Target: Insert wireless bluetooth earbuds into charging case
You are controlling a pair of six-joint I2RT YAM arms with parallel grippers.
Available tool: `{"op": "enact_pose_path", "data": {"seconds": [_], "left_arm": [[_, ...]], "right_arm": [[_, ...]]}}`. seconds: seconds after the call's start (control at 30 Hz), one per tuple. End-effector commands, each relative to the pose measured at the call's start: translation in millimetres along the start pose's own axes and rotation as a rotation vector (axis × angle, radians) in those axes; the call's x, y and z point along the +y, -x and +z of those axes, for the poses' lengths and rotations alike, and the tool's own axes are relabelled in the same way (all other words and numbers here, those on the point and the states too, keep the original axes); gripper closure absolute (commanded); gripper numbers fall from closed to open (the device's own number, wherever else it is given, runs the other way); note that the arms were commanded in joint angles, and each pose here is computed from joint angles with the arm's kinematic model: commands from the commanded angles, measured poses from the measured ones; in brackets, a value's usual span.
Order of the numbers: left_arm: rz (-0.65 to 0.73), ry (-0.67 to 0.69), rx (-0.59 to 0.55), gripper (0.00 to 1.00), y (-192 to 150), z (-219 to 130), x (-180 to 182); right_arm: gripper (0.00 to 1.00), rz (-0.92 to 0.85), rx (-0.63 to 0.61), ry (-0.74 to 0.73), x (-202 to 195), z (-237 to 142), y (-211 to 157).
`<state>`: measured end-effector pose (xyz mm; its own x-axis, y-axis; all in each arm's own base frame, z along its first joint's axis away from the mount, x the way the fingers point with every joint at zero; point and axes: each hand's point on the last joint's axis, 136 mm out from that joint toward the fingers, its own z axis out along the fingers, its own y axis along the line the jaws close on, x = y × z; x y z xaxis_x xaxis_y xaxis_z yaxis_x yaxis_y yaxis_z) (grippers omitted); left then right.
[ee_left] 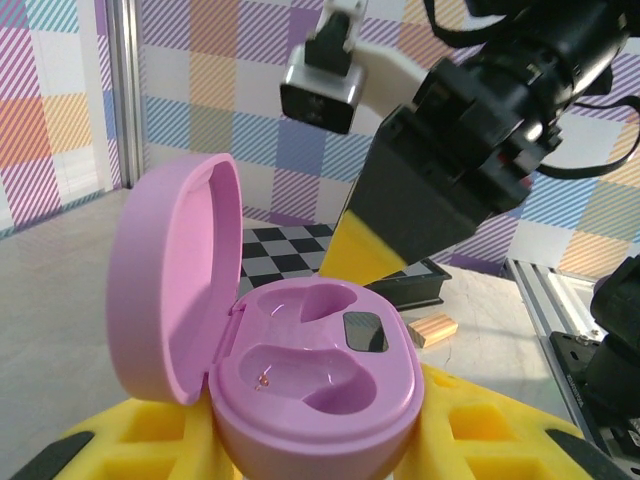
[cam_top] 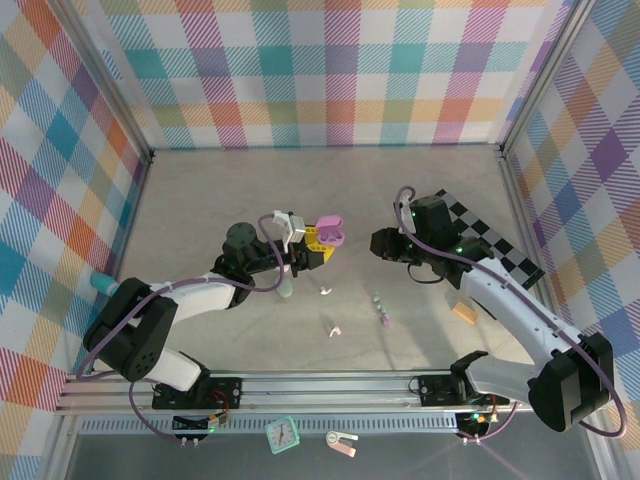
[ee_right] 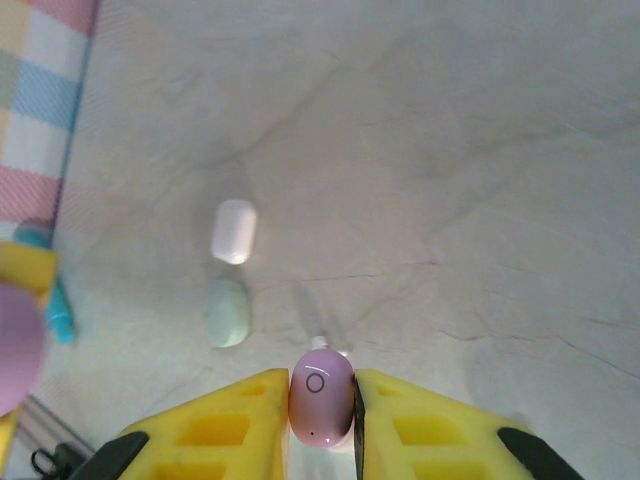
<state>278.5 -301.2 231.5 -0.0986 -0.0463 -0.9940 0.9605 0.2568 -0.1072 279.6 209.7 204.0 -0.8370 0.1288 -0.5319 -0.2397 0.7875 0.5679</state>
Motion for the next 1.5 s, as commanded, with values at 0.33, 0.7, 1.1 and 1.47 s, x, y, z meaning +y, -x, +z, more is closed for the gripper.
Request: {"op": "enact_pose_path", "data": {"seconds": [0.33, 0.7, 1.1, 1.47], "left_arm": [[0.037, -0.015, -0.009, 0.78, 10, -2, -2], [0.048, -0.045, -0.008, 0.78, 9, -6, -11], [0.059, -0.076, -0.018, 0.79, 13, -7, -18], [0.058, -0.079, -0.035, 0.81, 19, -8, -20]], "right_arm": [[0.76, -0.260, -0.094, 0.351, 92, -28, 18], [0.77, -0.317, -0.063, 0.420, 112, -21, 18], [0.78, -0.316, -0.047, 0.394, 106, -7, 16], [0.78, -0.311, -0.020, 0.388, 100, 1, 9]]}}
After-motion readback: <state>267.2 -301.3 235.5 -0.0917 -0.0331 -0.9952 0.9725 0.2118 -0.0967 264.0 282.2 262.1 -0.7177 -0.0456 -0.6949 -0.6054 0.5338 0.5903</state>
